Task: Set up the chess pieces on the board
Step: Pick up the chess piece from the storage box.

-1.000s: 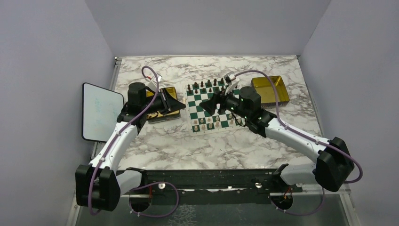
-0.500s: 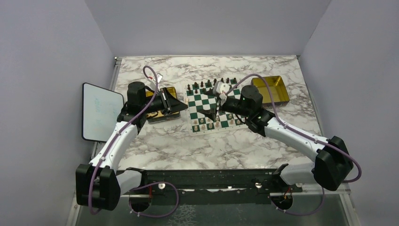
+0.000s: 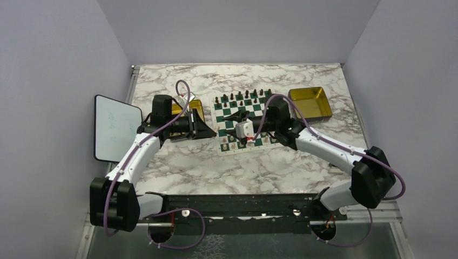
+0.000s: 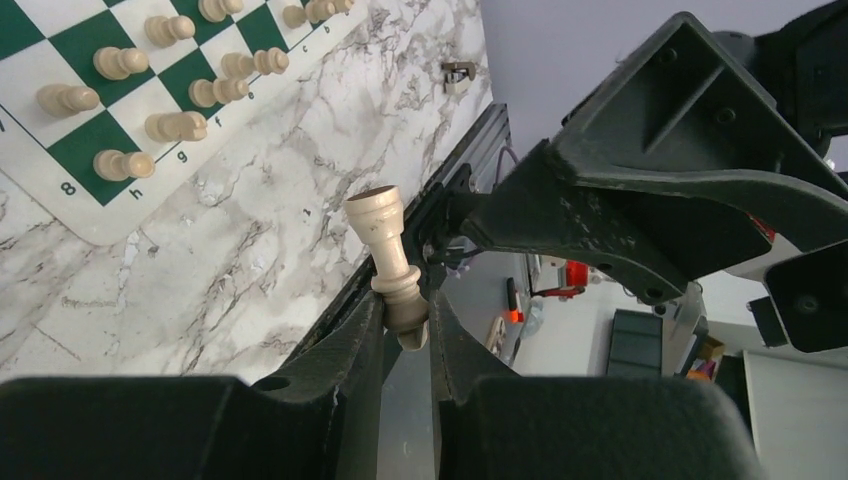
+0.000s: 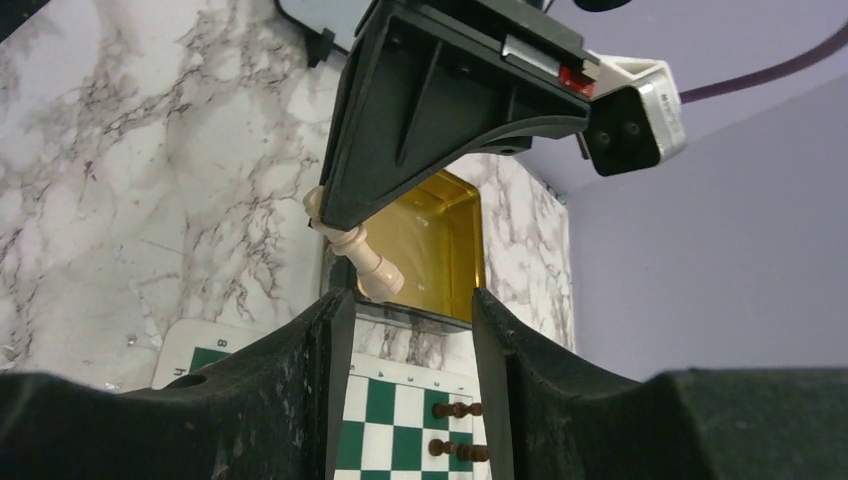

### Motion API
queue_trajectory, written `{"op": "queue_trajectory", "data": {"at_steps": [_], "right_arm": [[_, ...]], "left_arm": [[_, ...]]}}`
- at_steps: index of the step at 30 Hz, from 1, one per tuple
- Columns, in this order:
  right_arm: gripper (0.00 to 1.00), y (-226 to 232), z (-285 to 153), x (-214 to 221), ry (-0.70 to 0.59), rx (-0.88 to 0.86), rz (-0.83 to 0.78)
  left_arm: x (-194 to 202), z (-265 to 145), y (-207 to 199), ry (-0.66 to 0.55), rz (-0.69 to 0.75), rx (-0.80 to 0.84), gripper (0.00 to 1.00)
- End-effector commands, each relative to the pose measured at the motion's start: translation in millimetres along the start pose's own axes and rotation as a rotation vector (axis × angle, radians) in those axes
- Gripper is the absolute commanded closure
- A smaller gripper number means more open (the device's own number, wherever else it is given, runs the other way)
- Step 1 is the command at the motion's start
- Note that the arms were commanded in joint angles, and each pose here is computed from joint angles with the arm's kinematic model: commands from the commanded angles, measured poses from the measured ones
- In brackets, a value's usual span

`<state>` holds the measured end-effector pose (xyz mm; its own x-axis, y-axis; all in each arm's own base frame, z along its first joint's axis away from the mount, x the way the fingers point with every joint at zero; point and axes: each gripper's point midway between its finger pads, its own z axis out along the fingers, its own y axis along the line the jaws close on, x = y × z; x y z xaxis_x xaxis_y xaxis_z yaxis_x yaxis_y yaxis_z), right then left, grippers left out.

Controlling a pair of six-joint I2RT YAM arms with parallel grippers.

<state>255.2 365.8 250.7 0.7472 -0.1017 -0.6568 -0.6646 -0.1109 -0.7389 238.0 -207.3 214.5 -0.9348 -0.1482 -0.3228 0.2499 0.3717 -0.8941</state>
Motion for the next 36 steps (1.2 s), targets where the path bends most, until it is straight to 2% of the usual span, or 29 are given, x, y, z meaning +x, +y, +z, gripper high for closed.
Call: {"op": "queue_trajectory", "data": {"at_steps": [1,12,21,26,29,32,34,36], "right_arm": [[0.49,18.4,9.0,0.6,-0.033,-0.135,-0.056],[0.47,45.5,31.9,7.7,-0.03,-0.22,-0.103],[0.66,58.4,38.0,14.9,-0.02,-0.228,-0.106],[0.68,65.9,39.1,22.6,0.009,-0.233,-0.096],[0.63,64.9,41.8,25.6,0.029,-0.218,-0.101],[0.63,64.6,44.0,28.3,0.039,-0.205,-0.082],[0.68,63.7,45.5,27.6,0.036,-0.203,-0.071],[0.77,61.0,46.8,23.9,0.021,-0.187,-0.048]], "left_arm": [[11.6,-2.0,-3.6,0.049,0.033,0.03,1.0],[22.9,0.8,-4.0,0.087,0.018,0.025,1.0],[20.8,-0.6,-12.8,0.093,0.022,0.027,1.0],[24.9,0.4,-6.4,0.106,0.003,0.015,1.0],[29.1,0.8,-3.7,0.119,-0.009,0.012,1.0],[29.1,-0.2,-5.0,0.12,-0.007,0.009,1.0],[28.9,-0.8,-5.7,0.122,-0.005,0.006,1.0],[28.4,-1.0,-6.0,0.125,-0.003,0.003,0.95]]}}
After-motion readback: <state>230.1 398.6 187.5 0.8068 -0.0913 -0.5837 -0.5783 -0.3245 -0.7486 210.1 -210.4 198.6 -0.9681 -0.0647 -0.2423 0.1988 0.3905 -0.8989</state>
